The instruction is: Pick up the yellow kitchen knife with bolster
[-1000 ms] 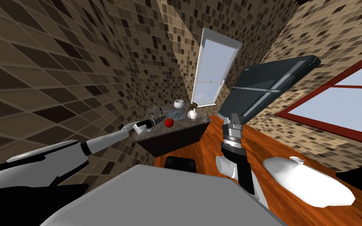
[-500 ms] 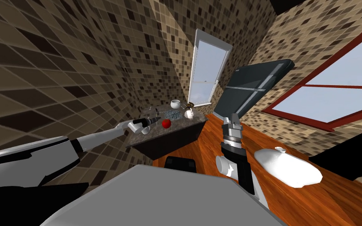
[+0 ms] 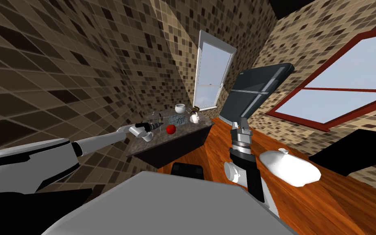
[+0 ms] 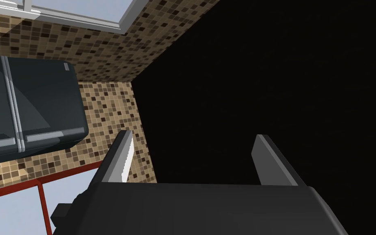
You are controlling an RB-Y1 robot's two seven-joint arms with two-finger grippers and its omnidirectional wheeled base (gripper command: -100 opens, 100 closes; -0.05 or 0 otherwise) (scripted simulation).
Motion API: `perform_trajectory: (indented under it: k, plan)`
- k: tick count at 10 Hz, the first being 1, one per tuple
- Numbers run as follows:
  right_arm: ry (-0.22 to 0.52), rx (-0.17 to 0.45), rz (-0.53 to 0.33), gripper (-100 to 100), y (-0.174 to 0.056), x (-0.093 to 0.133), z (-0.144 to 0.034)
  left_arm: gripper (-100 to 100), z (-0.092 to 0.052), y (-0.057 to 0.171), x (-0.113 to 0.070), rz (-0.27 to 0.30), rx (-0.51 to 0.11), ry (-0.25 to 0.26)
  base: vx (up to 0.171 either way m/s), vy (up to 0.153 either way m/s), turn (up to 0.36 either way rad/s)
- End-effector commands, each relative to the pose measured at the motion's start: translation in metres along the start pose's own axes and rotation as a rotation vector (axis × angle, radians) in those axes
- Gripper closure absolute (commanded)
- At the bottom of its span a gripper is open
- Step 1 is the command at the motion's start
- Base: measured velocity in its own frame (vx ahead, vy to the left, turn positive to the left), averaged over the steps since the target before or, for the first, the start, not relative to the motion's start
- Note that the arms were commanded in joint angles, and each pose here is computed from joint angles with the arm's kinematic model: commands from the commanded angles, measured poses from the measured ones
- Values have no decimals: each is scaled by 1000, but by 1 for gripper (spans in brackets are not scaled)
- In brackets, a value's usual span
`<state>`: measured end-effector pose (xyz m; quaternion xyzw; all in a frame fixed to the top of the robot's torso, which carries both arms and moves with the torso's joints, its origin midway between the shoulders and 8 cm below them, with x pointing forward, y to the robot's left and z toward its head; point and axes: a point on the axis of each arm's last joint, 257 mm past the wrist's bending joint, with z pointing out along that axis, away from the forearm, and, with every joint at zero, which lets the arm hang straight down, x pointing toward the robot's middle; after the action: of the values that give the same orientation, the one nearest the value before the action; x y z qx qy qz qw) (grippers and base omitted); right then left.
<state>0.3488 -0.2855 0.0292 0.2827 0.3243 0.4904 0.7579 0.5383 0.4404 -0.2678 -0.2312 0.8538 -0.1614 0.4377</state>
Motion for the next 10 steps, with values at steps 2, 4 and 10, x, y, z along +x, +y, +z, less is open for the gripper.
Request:
perform_trajectory:
  k: [2, 4, 10]
  plan:
    - [0, 0, 0, 0, 0, 0, 0, -100, -7, 36, -10, -9, -87, 8, 19, -6, -170]
    - [0, 0, 0, 0, 0, 0, 0, -100, -16, 69, -19, 8, -171, 15, 12, -6, -88]
    - [0, 0, 0, 0, 0, 0, 0, -100, -38, 128, -27, -50, -315, 42, 26, -7, -116]
